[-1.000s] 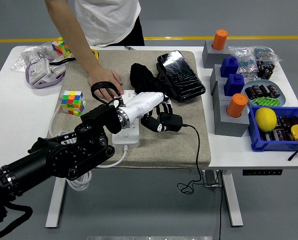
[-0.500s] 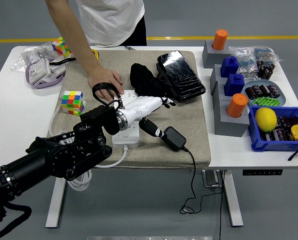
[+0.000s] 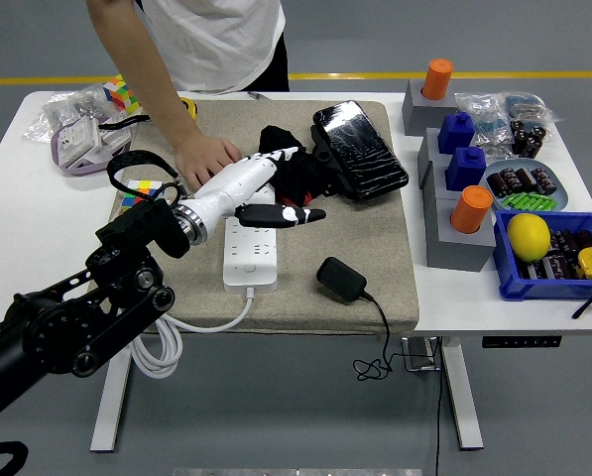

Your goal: Pull the plug out and thorw away

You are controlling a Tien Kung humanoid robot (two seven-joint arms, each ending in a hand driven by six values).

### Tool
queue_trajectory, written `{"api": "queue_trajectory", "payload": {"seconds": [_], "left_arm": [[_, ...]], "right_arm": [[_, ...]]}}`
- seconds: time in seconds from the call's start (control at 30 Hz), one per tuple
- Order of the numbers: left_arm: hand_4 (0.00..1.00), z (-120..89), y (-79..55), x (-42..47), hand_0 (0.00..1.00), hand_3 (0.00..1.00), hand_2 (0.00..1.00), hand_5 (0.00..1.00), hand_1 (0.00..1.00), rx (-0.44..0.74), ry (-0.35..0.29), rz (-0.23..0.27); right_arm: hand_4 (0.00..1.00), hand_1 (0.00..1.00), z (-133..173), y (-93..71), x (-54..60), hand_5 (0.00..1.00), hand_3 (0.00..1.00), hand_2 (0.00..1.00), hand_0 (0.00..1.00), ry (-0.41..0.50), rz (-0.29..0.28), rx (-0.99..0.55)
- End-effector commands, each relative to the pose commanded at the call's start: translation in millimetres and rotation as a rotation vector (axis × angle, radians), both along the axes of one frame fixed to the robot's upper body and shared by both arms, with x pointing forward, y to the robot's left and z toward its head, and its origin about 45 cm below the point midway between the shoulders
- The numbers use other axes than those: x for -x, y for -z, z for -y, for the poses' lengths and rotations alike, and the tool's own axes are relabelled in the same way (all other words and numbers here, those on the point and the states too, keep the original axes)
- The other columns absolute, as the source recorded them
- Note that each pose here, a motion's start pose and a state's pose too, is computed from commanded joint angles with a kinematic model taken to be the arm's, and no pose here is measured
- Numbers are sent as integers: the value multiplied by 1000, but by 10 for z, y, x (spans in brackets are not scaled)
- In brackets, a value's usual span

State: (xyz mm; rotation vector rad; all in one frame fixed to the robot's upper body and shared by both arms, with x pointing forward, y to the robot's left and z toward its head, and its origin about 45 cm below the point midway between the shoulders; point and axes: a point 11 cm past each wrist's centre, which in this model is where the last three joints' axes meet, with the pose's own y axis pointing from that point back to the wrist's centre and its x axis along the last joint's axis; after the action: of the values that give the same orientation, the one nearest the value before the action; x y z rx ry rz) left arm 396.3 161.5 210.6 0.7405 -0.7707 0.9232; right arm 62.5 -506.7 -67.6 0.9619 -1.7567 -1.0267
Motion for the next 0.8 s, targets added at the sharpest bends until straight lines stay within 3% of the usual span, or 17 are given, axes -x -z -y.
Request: {"api": "queue_trajectory", "payload": {"seconds": [0.1,0.13,0.3,0.33,0.43,0.8], "left_arm": [[998,-173,150,90,487,955,602,424,615,-60,-40,-52],[490,-209,190,113,118,801,133,2,77,-76,-49,-72],[490,-378,365,305,118,801,133,2,77,-170,-84,-225],[467,-399,382,358,95,852,122,2,55,-188,-86,-257],[467,-442,402,474,95,852,122,2,55,-239,-89,-311],[474,-373,350,618,83,869,123,2,49,-241,-63,-324]], "right_arm": [[970,648,-1,-1,-3,509,572,671,569,1,3,0],[971,648,-1,-1,-3,509,572,672,569,1,3,0],[971,648,6,-5,-6,509,572,672,569,0,3,1],[971,648,8,-7,-8,509,572,672,569,1,4,1],[971,648,9,-8,-7,509,572,672,569,3,4,1],[971,648,-1,-1,4,510,572,672,569,3,3,-2]]}}
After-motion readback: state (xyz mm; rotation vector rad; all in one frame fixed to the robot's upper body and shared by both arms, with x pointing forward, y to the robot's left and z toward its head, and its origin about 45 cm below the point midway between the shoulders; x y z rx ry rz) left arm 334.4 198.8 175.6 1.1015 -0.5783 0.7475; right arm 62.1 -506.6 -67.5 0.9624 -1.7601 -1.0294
